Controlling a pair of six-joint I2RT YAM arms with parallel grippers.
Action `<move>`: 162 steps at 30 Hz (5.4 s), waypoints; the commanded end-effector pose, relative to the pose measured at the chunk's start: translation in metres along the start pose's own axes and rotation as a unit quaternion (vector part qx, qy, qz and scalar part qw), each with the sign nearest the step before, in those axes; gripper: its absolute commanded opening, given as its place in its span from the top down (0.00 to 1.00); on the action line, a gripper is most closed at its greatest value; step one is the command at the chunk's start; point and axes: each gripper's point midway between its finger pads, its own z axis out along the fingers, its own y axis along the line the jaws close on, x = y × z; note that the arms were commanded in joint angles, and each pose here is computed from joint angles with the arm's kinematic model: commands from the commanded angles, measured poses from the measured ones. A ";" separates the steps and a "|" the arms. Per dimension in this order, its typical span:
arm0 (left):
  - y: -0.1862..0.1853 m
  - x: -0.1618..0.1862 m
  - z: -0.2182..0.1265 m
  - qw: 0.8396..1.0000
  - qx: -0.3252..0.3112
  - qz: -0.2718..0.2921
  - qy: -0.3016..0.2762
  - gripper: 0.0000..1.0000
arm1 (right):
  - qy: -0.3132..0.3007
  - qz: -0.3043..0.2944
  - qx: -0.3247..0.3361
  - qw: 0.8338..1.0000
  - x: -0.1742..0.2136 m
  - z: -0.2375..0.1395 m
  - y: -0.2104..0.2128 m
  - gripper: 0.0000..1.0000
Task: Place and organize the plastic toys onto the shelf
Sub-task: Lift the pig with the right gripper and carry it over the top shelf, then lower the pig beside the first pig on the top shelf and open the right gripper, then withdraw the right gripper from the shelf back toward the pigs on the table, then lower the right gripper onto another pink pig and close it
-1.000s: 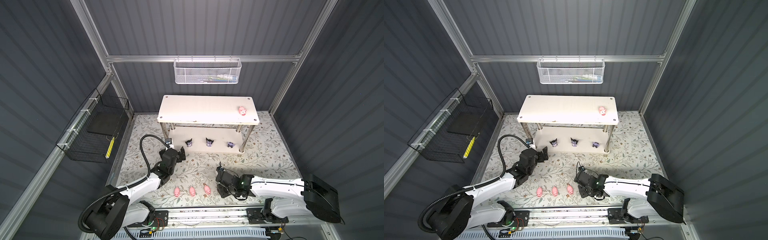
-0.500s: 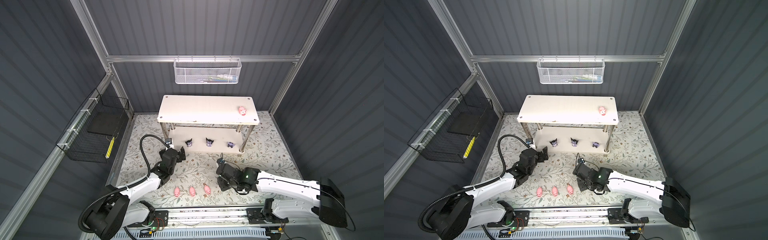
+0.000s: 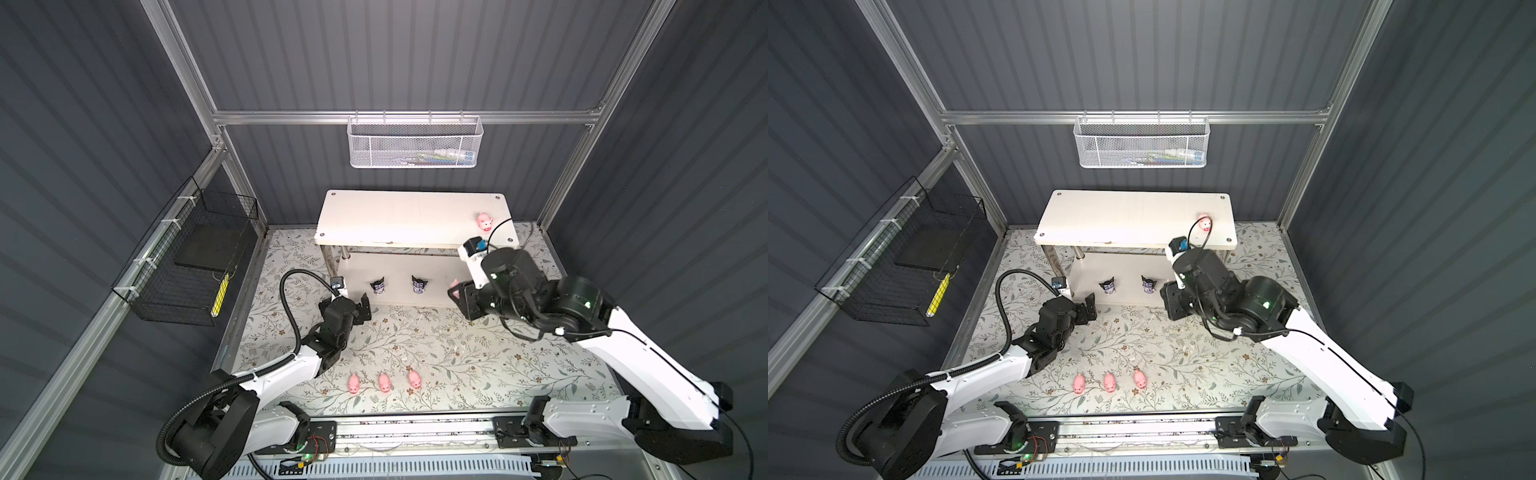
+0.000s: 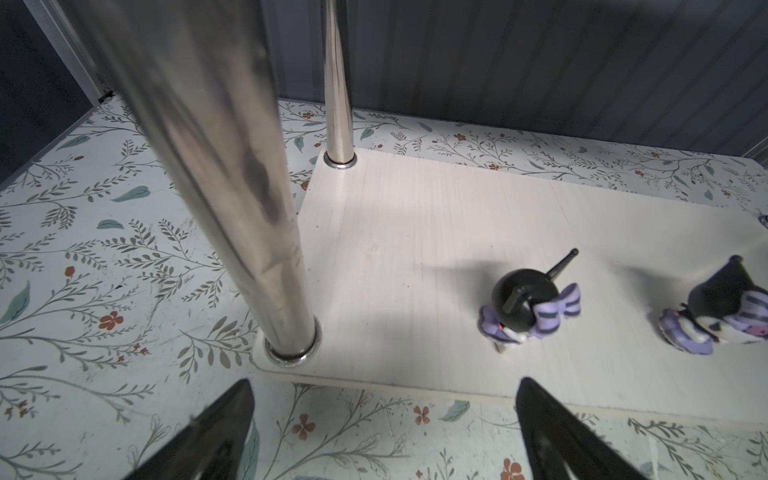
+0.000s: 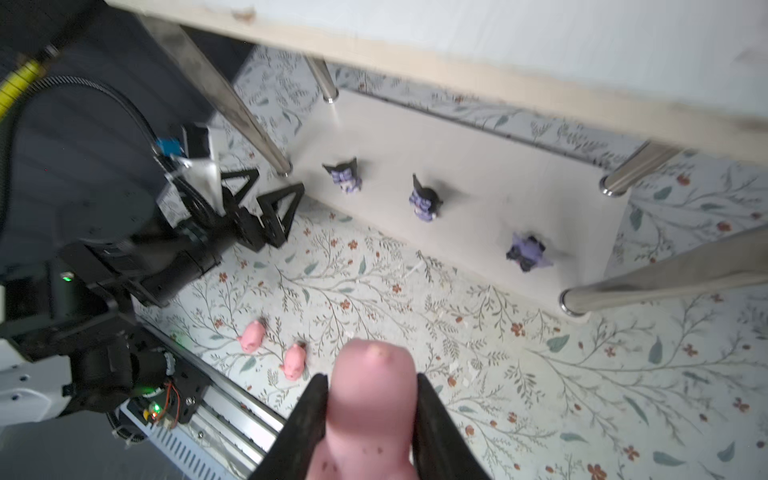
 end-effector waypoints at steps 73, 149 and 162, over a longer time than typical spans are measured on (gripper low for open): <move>-0.010 0.011 0.027 0.999 0.012 -0.004 0.043 0.01 | -0.151 -0.018 0.049 0.987 -0.170 0.009 -0.071 0.37; 0.011 -0.012 0.001 1.000 -0.026 -0.004 0.016 0.01 | 0.348 -0.193 -0.077 0.914 0.302 0.195 0.046 0.43; 0.013 -0.011 -0.001 0.999 -0.029 -0.004 0.015 0.01 | 0.362 -0.192 -0.082 0.909 0.303 0.199 0.047 0.58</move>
